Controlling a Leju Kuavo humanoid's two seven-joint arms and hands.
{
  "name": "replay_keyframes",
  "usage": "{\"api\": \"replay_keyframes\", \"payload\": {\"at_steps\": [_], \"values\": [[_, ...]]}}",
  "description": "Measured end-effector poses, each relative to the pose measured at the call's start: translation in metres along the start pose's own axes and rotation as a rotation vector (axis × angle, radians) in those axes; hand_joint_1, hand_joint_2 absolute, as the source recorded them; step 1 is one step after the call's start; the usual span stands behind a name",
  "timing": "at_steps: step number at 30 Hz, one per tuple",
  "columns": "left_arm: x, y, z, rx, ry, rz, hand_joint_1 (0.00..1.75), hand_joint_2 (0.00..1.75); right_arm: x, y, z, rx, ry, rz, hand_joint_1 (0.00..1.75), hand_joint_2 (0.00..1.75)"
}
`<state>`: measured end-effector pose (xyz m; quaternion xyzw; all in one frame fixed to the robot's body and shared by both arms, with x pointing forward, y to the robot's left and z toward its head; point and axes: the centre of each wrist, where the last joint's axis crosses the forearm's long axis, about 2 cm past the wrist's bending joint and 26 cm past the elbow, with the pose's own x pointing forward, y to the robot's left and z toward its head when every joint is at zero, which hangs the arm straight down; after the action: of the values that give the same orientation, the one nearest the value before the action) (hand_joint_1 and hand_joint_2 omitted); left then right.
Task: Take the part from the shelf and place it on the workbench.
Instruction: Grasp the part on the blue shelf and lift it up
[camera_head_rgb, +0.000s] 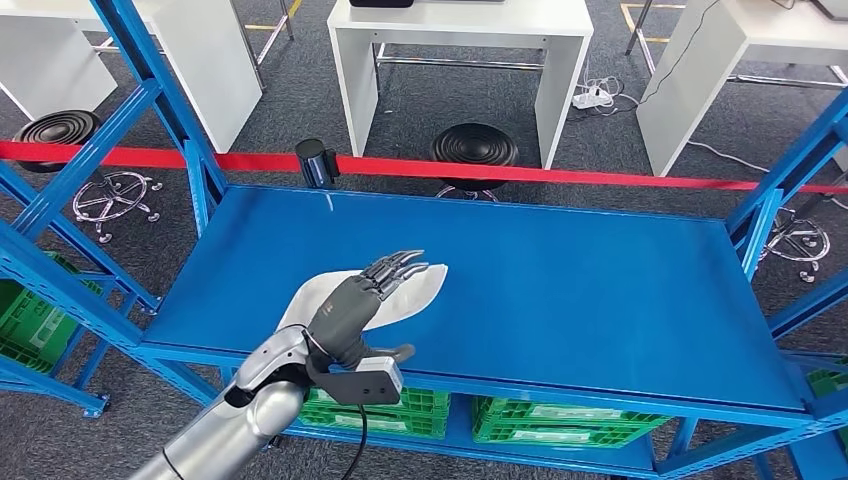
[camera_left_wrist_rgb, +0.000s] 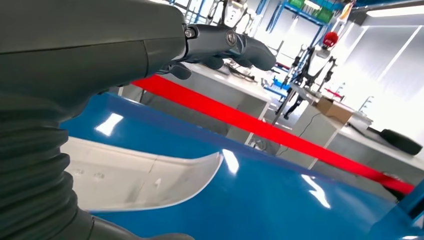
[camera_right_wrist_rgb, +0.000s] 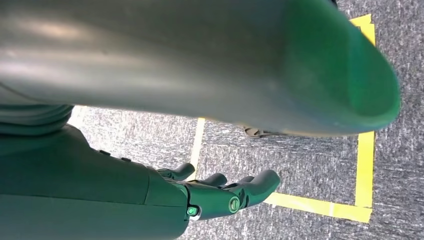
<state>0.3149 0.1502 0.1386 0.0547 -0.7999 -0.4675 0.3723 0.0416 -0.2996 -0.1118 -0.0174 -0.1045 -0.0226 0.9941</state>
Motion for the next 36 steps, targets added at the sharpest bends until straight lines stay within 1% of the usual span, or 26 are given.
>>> {"api": "replay_keyframes", "payload": {"at_steps": [5,11,15,22,26,33,36], "values": [[-0.006,-0.007,0.006,-0.03,0.028,0.002,0.0,1.75,0.0,0.0,0.0,-0.001,0.0,-0.002,0.0,0.0],[-0.013,-0.02,0.023,-0.069,0.068,-0.001,0.0,1.75,-0.001,0.0,0.0,-0.001,0.001,-0.001,0.0,0.0],[-0.013,-0.025,0.029,-0.079,0.079,-0.003,0.0,1.75,-0.001,-0.001,0.0,-0.001,0.001,-0.001,0.0,0.0],[-0.014,-0.025,0.03,-0.084,0.082,-0.048,0.0,1.75,-0.001,-0.001,0.0,-0.002,-0.001,-0.003,0.0,0.0],[-0.013,-0.022,0.03,-0.066,0.085,-0.097,0.0,1.75,-0.001,-0.001,0.0,-0.002,-0.003,-0.003,0.0,0.0],[-0.012,-0.019,0.031,-0.054,0.081,-0.121,0.0,1.75,-0.001,-0.001,0.0,-0.003,-0.006,-0.006,0.0,0.0],[-0.013,-0.017,0.032,-0.042,0.094,-0.161,0.0,1.75,-0.001,-0.001,0.0,-0.003,-0.006,-0.009,0.0,0.0]]}}
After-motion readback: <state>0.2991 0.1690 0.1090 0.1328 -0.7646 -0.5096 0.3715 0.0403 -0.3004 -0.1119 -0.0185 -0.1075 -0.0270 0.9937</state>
